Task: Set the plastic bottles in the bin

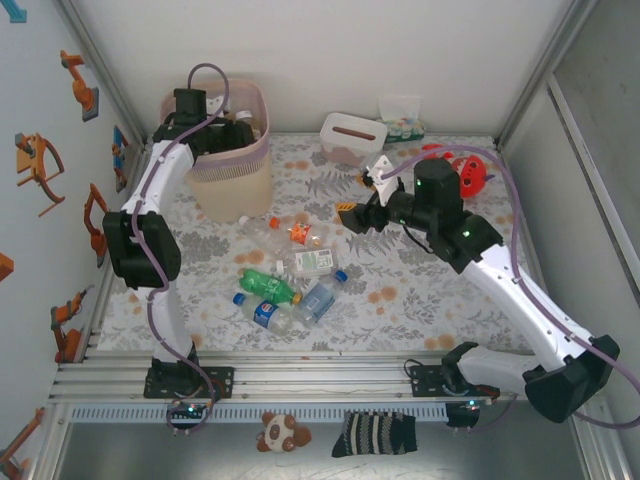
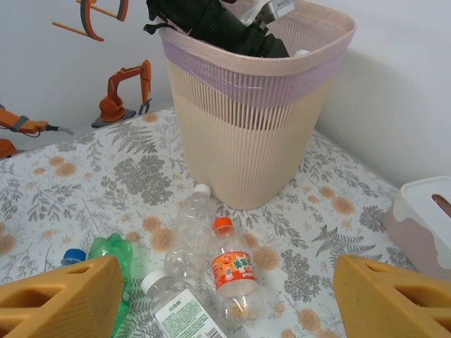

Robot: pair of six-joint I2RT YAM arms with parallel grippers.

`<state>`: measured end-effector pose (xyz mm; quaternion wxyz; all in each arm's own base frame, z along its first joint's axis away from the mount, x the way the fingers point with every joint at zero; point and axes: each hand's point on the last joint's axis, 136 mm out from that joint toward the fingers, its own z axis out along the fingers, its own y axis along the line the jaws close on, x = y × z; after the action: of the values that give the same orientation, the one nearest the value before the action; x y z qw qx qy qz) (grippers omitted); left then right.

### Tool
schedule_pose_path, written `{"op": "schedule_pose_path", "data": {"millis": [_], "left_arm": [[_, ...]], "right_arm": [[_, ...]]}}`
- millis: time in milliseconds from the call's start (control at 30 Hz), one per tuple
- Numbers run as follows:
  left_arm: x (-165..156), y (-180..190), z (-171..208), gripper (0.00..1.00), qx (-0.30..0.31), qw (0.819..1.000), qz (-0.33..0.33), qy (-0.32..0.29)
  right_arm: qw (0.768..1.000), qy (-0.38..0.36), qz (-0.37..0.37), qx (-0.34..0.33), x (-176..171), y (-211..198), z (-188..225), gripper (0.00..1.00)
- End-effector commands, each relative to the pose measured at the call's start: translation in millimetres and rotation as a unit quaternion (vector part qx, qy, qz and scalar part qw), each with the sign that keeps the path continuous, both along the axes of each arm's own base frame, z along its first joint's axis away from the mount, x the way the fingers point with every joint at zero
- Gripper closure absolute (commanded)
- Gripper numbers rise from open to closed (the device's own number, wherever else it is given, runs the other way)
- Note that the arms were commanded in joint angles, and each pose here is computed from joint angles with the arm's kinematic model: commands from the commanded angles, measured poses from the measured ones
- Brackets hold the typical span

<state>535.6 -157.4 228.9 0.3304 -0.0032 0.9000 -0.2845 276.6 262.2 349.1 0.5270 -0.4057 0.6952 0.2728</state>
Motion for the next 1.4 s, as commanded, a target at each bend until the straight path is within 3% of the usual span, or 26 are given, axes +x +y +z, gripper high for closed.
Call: {"op": "schedule_pose_path", "data": {"millis": [0, 200, 567, 767, 1033, 1367], "left_arm": [[-2.4, 6.6, -43.2, 0.6, 0.008, 0.998, 0.01, 0.06], [-0.5, 11.8, -42.8, 0.5, 0.01, 0.998, 0.02, 0.059], [-9.3, 19.9, 36.9, 0.37, 0.002, 0.999, 0.03, -0.027], [-22.3, 18.5, 73.8, 0.36, -0.011, 0.997, 0.024, -0.07], [-42.9, 16.3, 86.3, 0.37, -0.024, 0.996, 0.017, -0.083], [-91.3, 0.6, 120.4, 0.4, -0.049, 0.989, -0.046, -0.134]], "right_arm": [[1.0, -0.015, -0.004, 0.006, -3.9, -2.9, 8.6, 0.23], [1.0, -0.02, -0.007, 0.005, -5.3, -5.2, 12.7, 0.23], [1.0, -0.004, -0.009, 0.003, -6.1, -5.7, 4.8, 0.23], [1.0, 0.002, -0.012, 0.006, -10.0, -7.6, 1.5, 0.23], [1.0, 0.012, -0.01, 0.003, -16.7, -9.9, -1.9, 0.23], [0.999, 0.051, -0.005, -0.011, -21.8, -6.8, -25.4, 0.24]]}}
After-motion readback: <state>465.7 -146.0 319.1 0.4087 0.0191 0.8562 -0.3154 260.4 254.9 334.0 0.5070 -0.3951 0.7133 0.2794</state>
